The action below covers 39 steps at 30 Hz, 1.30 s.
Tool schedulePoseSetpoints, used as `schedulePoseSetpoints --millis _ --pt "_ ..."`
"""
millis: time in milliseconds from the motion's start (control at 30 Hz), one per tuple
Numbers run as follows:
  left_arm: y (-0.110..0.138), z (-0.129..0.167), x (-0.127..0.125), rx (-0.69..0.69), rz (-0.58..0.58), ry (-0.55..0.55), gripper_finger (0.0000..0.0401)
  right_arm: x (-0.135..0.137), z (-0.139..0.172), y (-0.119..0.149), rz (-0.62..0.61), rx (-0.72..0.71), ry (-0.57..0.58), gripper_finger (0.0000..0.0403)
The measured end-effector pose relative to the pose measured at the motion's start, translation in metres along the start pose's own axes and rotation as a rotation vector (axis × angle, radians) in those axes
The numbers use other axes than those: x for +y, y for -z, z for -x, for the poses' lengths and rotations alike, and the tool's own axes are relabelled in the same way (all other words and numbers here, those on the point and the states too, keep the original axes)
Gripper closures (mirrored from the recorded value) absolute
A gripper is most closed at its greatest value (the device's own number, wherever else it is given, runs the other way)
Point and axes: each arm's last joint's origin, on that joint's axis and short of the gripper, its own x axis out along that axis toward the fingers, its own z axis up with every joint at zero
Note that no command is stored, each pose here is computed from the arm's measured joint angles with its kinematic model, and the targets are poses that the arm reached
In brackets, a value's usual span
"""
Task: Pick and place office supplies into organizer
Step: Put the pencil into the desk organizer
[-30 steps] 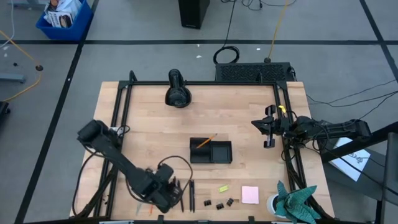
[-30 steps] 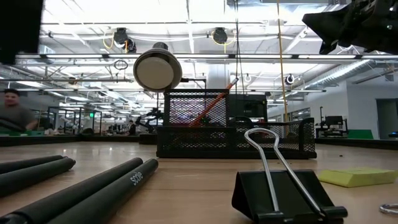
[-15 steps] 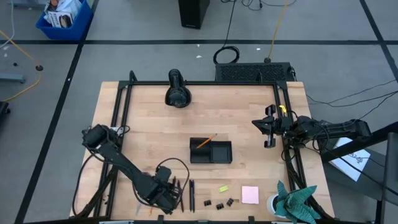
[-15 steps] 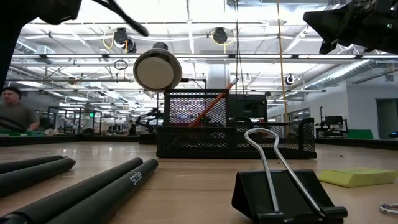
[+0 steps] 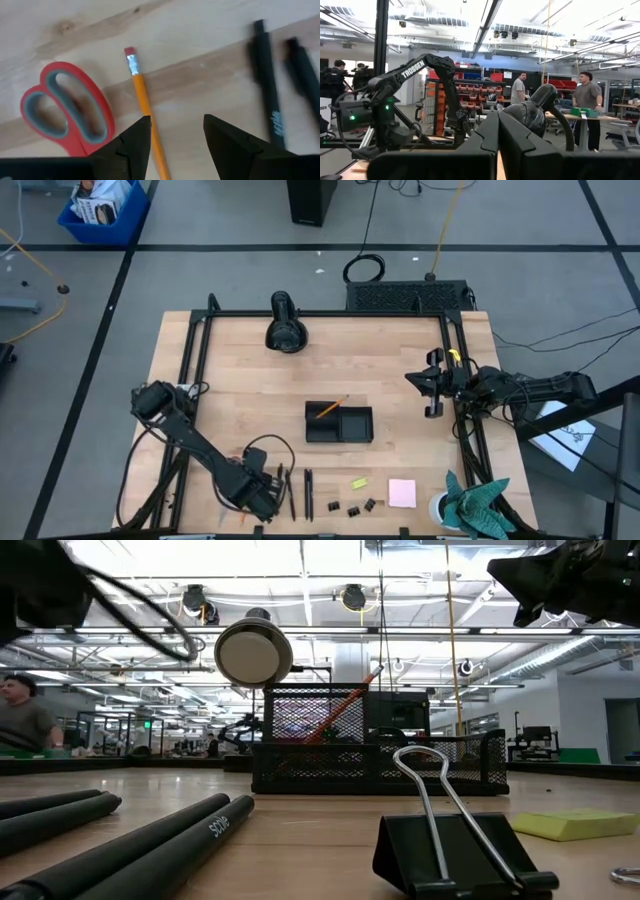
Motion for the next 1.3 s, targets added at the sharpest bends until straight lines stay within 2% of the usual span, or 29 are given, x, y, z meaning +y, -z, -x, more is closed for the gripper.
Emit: schedulePoseSetpoints --millis 167,467,633,900,1033,1300 --pt "-0.002 -0.019 0.009 0.010 0.011 -0.032 0.0212 0.000 0.000 0.000 0.000 -0.005 0.001 0.0403" --pt "-0.006 -0.035 0.015 0.038 0.012 -0.017 0.0212 0.000 0.000 0.000 0.001 -0.005 0.000 0.0403" --pt "-0.008 -0.049 0.020 0.071 -0.010 0.041 0.0213 0.000 0.000 0.000 -0.003 -0.005 0.001 0.0403" --pt "-0.014 -0.050 0.019 0.092 -0.040 0.046 0.0215 0.000 0.000 -0.001 -0.003 -0.007 0.001 0.0403" --pt "-0.016 -0.050 0.017 0.095 -0.045 0.050 0.0244 0.000 0.000 -0.001 -0.003 -0.009 0.001 0.0403" --pt "-0.016 -0.049 0.014 0.069 -0.060 0.088 0.0355 0.000 0.000 -0.001 -0.003 -0.009 0.001 0.0403"
